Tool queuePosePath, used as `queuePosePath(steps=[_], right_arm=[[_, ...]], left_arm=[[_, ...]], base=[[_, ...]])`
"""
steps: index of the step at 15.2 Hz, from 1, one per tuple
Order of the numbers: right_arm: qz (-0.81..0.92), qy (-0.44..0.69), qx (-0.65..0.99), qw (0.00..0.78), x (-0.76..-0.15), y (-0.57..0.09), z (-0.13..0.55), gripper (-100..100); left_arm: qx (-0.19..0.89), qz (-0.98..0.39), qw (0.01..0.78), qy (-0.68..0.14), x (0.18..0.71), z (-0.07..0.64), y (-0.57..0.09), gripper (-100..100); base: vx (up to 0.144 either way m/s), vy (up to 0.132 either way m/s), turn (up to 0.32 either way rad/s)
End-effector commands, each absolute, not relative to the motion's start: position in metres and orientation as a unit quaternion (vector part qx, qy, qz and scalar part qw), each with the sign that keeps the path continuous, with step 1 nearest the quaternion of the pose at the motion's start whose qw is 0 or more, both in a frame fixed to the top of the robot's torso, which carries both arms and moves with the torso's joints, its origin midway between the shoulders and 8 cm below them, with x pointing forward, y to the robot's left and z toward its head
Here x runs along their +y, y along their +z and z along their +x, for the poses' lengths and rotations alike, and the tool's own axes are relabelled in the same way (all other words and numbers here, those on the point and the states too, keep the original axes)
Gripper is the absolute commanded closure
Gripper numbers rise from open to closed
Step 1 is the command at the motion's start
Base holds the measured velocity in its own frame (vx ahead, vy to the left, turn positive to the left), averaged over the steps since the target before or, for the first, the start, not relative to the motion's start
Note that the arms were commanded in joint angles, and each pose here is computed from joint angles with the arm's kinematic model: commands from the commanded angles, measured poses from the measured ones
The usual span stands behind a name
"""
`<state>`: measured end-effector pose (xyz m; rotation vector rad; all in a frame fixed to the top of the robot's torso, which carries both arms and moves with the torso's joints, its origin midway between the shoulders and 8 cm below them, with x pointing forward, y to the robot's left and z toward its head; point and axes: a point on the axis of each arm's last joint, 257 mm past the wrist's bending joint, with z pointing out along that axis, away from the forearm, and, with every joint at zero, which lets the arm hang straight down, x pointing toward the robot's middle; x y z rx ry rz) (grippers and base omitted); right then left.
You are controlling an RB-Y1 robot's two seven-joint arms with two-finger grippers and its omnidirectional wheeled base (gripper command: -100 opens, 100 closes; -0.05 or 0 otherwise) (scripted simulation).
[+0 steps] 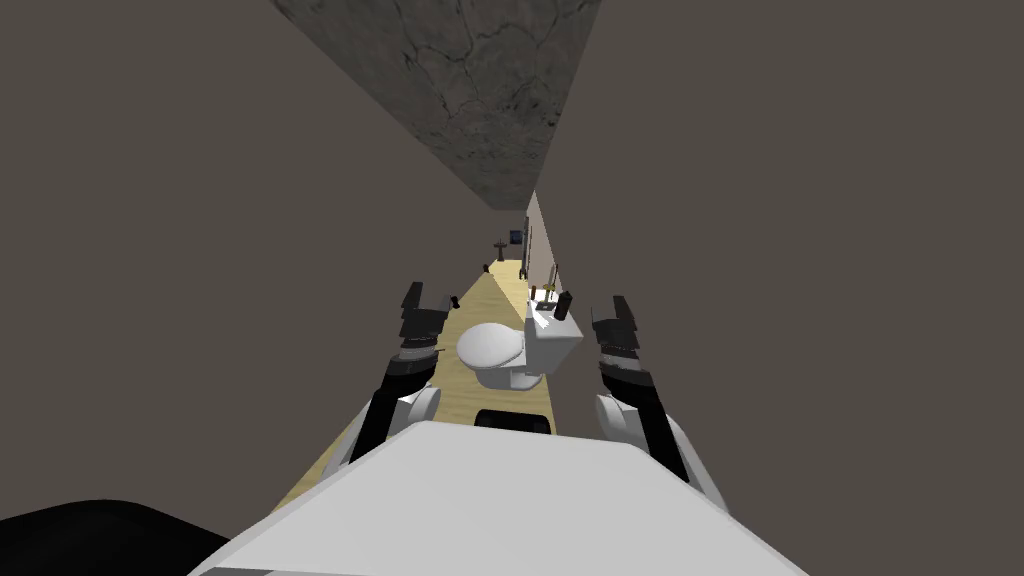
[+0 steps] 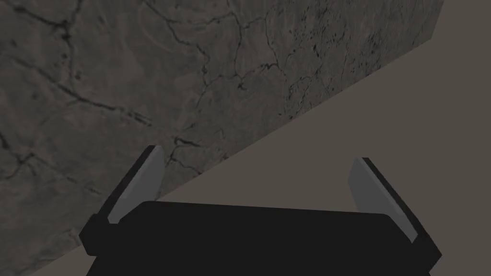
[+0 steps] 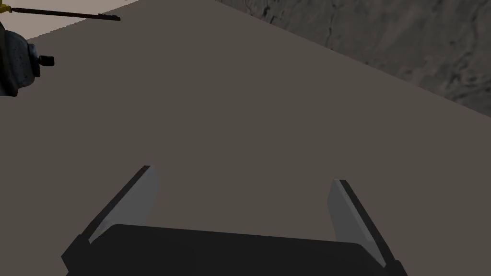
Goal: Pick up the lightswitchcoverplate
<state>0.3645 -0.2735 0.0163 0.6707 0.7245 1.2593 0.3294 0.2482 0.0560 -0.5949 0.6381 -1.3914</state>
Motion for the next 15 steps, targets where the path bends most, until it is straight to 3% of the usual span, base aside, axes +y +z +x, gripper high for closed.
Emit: queuePosePath(steps=[1,15], right_arm=[[0.289,0.560,0.340,0.698,-0.271,0.013,0.366,-100],[0.179,0.497,0.474,0.705,-0.261,-0.029,0.375,-100]], left_arm=[[0.284,-0.265,0.681,-0.620,0.248,0.329,0.056,0],[0.284,-0.265,0.681,-0.620,0.248,0.329,0.056,0]], base=[[0.002,0.017,0.028],[0.008,0.079,0.052]])
